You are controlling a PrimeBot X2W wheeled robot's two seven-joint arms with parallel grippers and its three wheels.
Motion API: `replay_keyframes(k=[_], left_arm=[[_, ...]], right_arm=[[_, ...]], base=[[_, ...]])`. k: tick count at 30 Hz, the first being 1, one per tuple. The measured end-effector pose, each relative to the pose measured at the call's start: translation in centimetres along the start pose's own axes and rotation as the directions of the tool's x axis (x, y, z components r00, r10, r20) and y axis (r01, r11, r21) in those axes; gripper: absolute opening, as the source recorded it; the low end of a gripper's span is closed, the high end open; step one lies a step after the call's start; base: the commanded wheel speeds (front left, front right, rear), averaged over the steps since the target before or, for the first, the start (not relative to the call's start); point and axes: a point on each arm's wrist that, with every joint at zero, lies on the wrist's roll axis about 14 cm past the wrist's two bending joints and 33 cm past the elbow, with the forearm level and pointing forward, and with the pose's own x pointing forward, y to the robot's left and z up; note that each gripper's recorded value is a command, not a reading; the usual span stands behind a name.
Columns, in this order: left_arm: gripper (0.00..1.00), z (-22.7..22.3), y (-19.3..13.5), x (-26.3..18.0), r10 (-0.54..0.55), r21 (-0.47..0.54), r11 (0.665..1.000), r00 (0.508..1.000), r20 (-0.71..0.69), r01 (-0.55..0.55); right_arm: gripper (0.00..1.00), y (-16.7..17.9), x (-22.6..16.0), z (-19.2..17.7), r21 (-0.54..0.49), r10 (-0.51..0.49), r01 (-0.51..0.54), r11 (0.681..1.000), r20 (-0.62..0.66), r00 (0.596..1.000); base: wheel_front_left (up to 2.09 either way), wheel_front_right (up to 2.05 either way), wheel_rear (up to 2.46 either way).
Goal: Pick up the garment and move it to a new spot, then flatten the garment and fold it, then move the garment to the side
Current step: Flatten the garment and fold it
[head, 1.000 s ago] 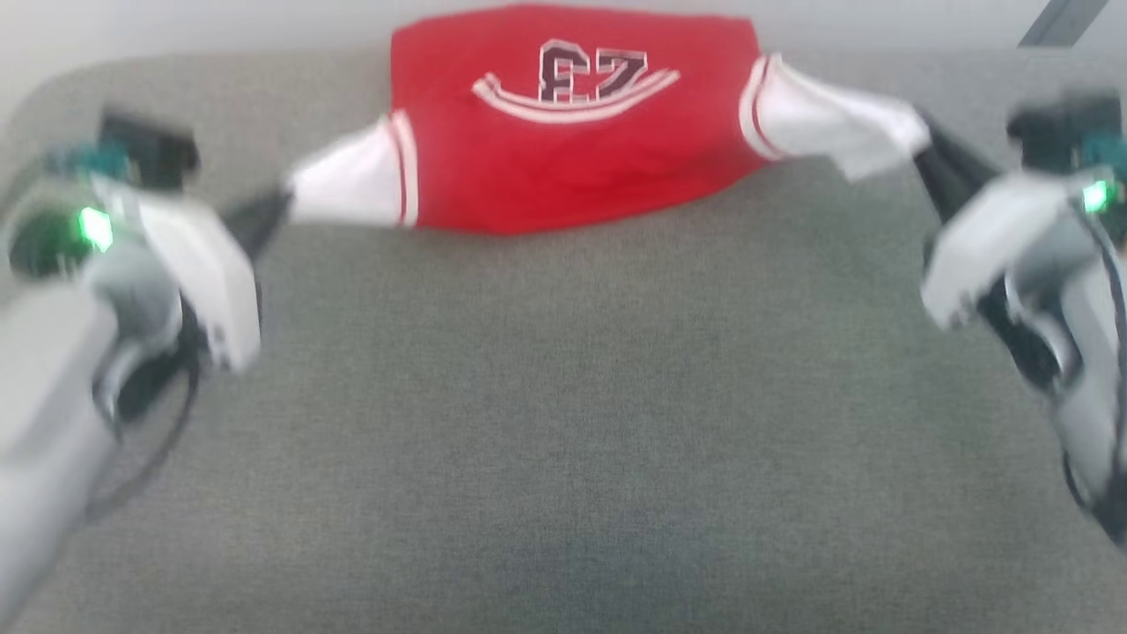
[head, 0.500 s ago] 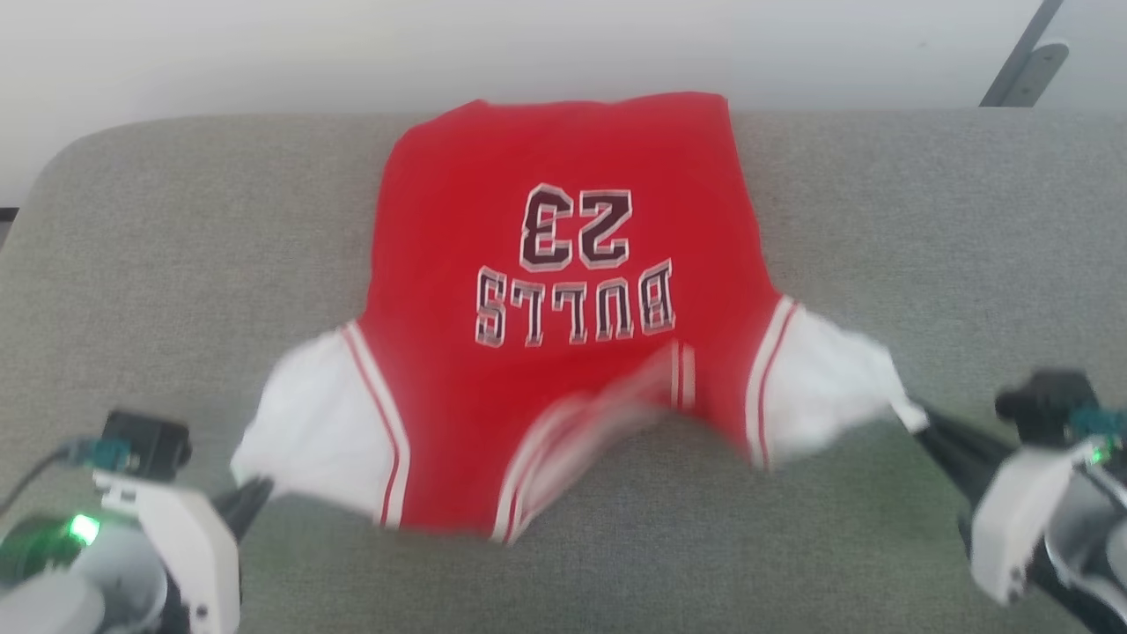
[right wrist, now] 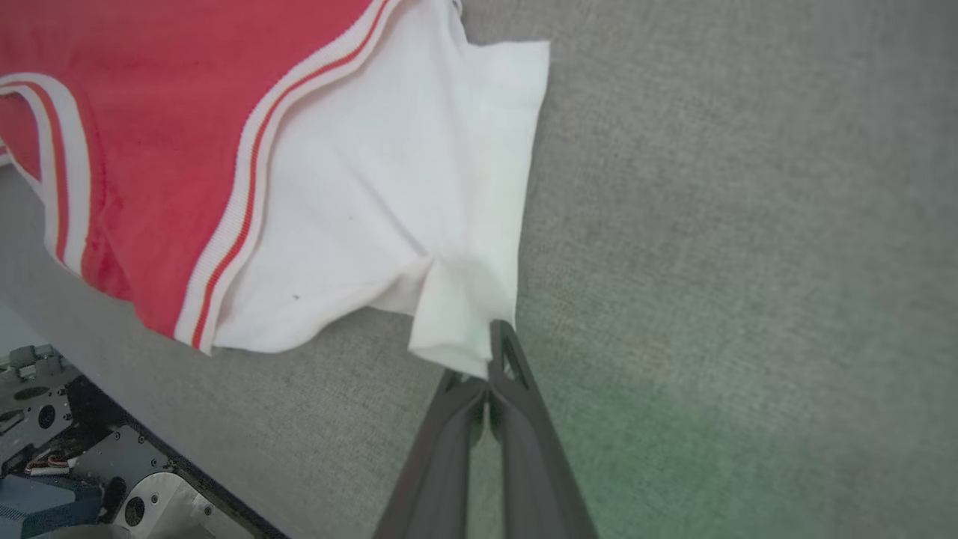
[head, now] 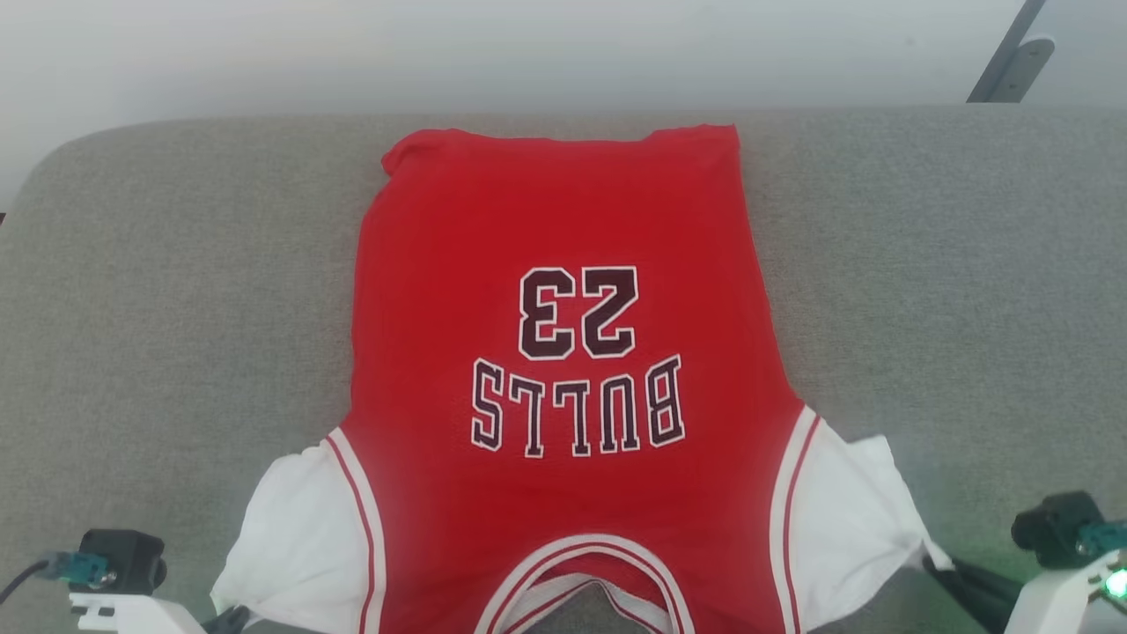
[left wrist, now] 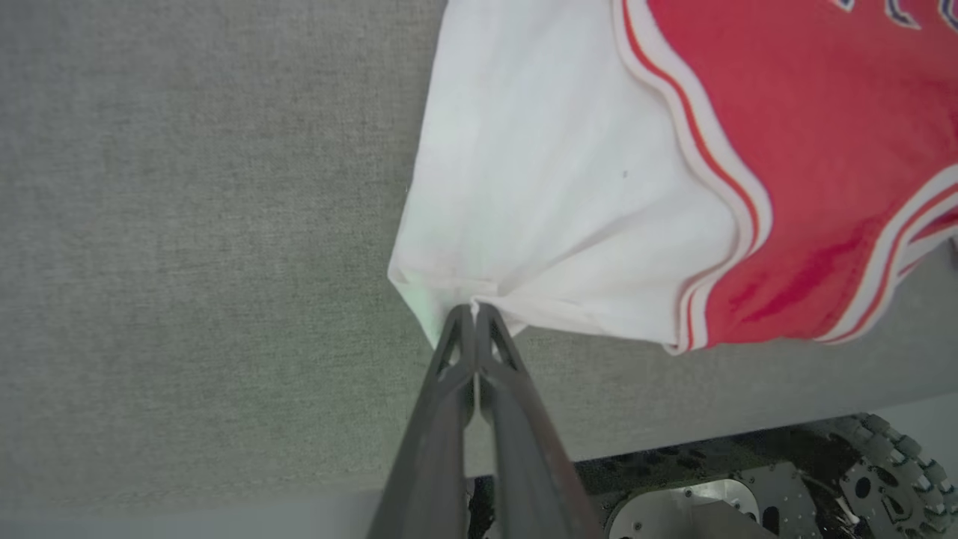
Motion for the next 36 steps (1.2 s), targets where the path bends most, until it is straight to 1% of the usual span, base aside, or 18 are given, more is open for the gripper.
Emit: replay_keyframes(k=[2, 6, 7, 8, 9, 10, 13, 17, 19, 22, 24, 28, 30, 35, 36], left_arm=[[0.0, -0.2, -0.2, -0.2, -0.006, -0.009, 1.0, 1.0, -0.001, 0.006], [0.0, -0.2, -0.8, -0.3, -0.02, -0.017, 1.0, 1.0, 0.006, 0.02], [0.0, -0.3, -0.9, -0.3, -0.024, -0.02, 1.0, 1.0, 0.006, 0.024], [0.0, -0.4, -1.1, -0.3, -0.029, -0.021, 0.999, 1.0, 0.007, 0.029], [0.0, -0.5, -1.3, -0.3, -0.035, -0.022, 0.999, 0.999, 0.007, 0.035], [0.0, -0.5, -1.5, -0.3, -0.04, -0.02, 0.999, 0.999, 0.011, 0.04], [0.0, -0.2, -2.0, -0.4, -0.049, -0.017, 0.999, 0.998, 0.025, 0.05], [0.0, -0.1, -2.9, -0.4, -0.072, -0.019, 0.997, 0.997, 0.041, 0.073], [0.0, -0.1, -3.0, -0.3, -0.076, -0.016, 0.997, 0.996, 0.043, 0.077], [0.0, 0.0, -3.7, -0.2, -0.093, -0.018, 0.995, 0.994, 0.05, 0.094], [0.0, 0.3, -3.9, -0.1, -0.099, -0.01, 0.995, 0.993, 0.059, 0.099], [0.0, 0.6, -4.5, 0.2, -0.118, -0.005, 0.993, 0.991, 0.066, 0.119], [0.0, 0.8, -4.9, 0.4, -0.129, -0.003, 0.992, 0.989, 0.068, 0.13], [0.0, 1.1, -5.4, 0.9, -0.15, 0.013, 0.989, 0.986, 0.069, 0.149], [0.0, 1.2, -5.5, 1.2, -0.155, 0.013, 0.988, 0.986, 0.068, 0.154]], right_arm=[[0.0, 0.1, -0.1, -0.8, 0.016, 0.003, -0.003, 1.0, -0.028, 1.0], [0.0, 0.1, 0.1, -1.3, 0.027, -0.002, 0.003, 1.0, -0.048, 0.999], [0.37, -0.1, 0.2, -1.4, 0.027, -0.009, 0.01, 1.0, -0.051, 0.999], [0.62, -0.2, 0.3, -1.3, 0.033, -0.013, 0.015, 0.999, -0.052, 0.999], [0.93, -0.1, 0.4, -1.3, 0.037, -0.013, 0.015, 0.999, -0.056, 0.998], [1.0, -0.1, 0.4, -1.2, 0.04, -0.012, 0.015, 0.999, -0.062, 0.998], [1.0, 0.0, 0.6, 0.0, 0.045, -0.007, 0.009, 0.999, -0.05, 0.999], [1.0, -1.0, 0.7, 3.5, 0.043, -0.028, 0.027, 0.999, 0.012, 1.0], [1.0, -1.5, 0.7, 5.9, 0.019, -0.042, 0.041, 0.999, 0.063, 0.997], [1.0, -2.8, 1.0, 10.1, -0.016, -0.087, 0.091, 0.996, 0.155, 0.984], [1.0, -2.7, 1.7, 12.2, -0.047, -0.095, 0.106, 0.993, 0.189, 0.977], [1.0, -2.9, 3.6, 17.3, -0.09, -0.121, 0.151, 0.984, 0.281, 0.952], [1.0, -2.8, 5.1, 19.4, -0.081, -0.118, 0.15, 0.985, 0.311, 0.943], [1.0, -3.3, 9.3, 22.9, -0.081, -0.134, 0.168, 0.982, 0.314, 0.94], [1.0, -3.6, 11.2, 23.6, -0.074, -0.144, 0.172, 0.982, 0.293, 0.945]], base=[[0.0, 0.0, 0.0], [0.0, 0.0, 0.0], [0.0, 0.0, 0.0], [0.0, 0.0, 0.0], [0.0, 0.0, 0.0], [0.0, 0.0, 0.0], [0.0, 0.0, 0.0], [0.0, 0.0, 0.0], [0.0, 0.0, 0.0], [0.0, 0.0, 0.0], [0.0, 0.0, 0.0], [0.0, 0.0, 0.0], [0.0, 0.0, 0.0], [0.0, 0.0, 0.0], [0.0, 0.0, 0.0]])
